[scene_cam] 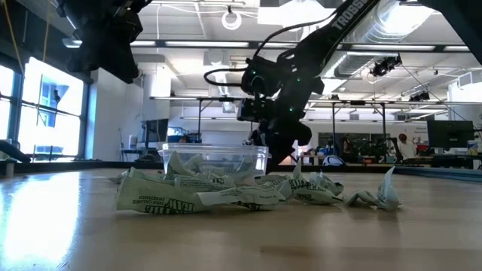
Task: Pick and place Stevia / Truvia into bins
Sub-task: Put the stevia packet into the transparent container
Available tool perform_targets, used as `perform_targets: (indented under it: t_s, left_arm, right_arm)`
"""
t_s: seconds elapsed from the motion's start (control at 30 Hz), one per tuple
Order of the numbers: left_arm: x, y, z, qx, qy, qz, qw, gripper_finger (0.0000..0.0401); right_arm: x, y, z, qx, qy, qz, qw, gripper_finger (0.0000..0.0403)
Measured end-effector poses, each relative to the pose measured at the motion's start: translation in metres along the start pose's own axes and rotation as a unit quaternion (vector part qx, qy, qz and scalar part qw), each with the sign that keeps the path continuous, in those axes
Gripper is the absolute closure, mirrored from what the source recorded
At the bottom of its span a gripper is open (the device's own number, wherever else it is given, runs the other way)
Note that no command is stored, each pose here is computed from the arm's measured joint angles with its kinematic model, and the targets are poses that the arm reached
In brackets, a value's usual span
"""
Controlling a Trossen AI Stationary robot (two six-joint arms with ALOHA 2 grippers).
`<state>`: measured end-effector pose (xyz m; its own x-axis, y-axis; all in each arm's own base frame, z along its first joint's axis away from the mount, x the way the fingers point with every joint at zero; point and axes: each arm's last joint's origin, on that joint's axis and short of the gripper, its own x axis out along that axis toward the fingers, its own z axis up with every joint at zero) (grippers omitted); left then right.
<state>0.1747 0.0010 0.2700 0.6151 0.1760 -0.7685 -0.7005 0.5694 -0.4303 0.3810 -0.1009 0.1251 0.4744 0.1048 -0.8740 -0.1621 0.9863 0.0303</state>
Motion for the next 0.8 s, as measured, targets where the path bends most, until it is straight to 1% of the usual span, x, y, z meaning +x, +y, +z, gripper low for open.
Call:
perform_targets:
  t_s: [0.1,0.3,0.33,0.47,0.53,0.67,0.8]
  left_arm:
    - [0.0,0.0,0.0,0.0,0.0,0.0,1.0,0.0293]
    - [0.0,0.0,0.0,0.0,0.0,0.0,1.0,0.0293]
    - [0.0,0.0,0.0,0.0,0.001,0.0,1.0,0.0293]
    - [0.0,0.0,0.0,0.0,0.003,-0.002,1.0,0.0293]
    - [0.0,0.0,0.0,0.001,0.003,-0.002,1.0,0.0293]
    - [0.0,0.0,0.0,0.003,0.004,-0.002,1.0,0.0293]
    - [0.001,0.0,-0.001,0.003,0.003,-0.007,1.0,0.0293]
  right_arm:
    - [-0.001,-0.004,-0.001,0.023,-0.003,-0.004,1.0,0.0265]
    - [0.0,-0.008,0.003,0.06,-0.028,-0.027,0.997,0.0381]
    - [0.0,-0.009,0.004,0.068,-0.029,-0.028,0.997,0.0391]
    - [-0.007,-0.01,0.011,0.098,-0.013,-0.024,0.995,0.0388]
    - [-0.016,-0.01,0.018,0.1,-0.003,-0.02,0.995,0.0395]
    - [-0.044,-0.005,0.042,0.081,-0.014,-0.017,0.996,0.0397]
    - [-0.07,0.012,0.067,0.059,-0.033,0.019,0.998,0.04]
